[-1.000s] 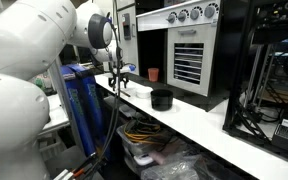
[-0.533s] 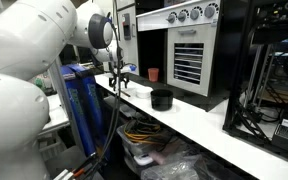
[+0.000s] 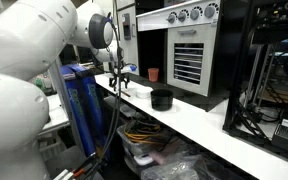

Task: Put the cup on the cabinet then use the wooden spoon to mix in the black mug

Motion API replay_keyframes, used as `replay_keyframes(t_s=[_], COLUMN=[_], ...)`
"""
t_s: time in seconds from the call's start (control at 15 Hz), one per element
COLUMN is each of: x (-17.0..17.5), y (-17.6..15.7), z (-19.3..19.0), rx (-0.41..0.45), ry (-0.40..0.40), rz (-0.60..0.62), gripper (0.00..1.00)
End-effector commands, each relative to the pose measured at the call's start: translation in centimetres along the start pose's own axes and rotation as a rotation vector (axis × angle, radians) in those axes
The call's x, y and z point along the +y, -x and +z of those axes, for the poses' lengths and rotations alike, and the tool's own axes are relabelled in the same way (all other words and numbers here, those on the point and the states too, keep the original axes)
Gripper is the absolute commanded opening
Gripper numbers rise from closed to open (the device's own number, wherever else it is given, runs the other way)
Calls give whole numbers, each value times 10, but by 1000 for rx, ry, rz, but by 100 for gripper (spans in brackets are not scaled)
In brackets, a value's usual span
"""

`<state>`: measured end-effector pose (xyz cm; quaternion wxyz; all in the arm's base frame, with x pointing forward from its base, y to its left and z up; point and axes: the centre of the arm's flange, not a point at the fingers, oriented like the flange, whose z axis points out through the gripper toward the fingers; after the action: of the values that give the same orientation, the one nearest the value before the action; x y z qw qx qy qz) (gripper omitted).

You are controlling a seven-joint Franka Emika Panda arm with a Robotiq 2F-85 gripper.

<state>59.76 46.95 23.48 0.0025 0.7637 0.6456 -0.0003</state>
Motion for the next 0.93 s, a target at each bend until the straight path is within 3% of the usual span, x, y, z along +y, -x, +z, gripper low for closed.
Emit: replay_keyframes(t_s=[0.0, 0.6, 0.73, 0.87], x=[-1, 0, 0, 0], y=[9, 9, 9, 9], z=[1, 2, 2, 2], rx=[-5, -6, -6, -9], ry=[3, 0, 1, 2], rz=[-13, -17, -20, -24], gripper=[100, 100, 74, 60])
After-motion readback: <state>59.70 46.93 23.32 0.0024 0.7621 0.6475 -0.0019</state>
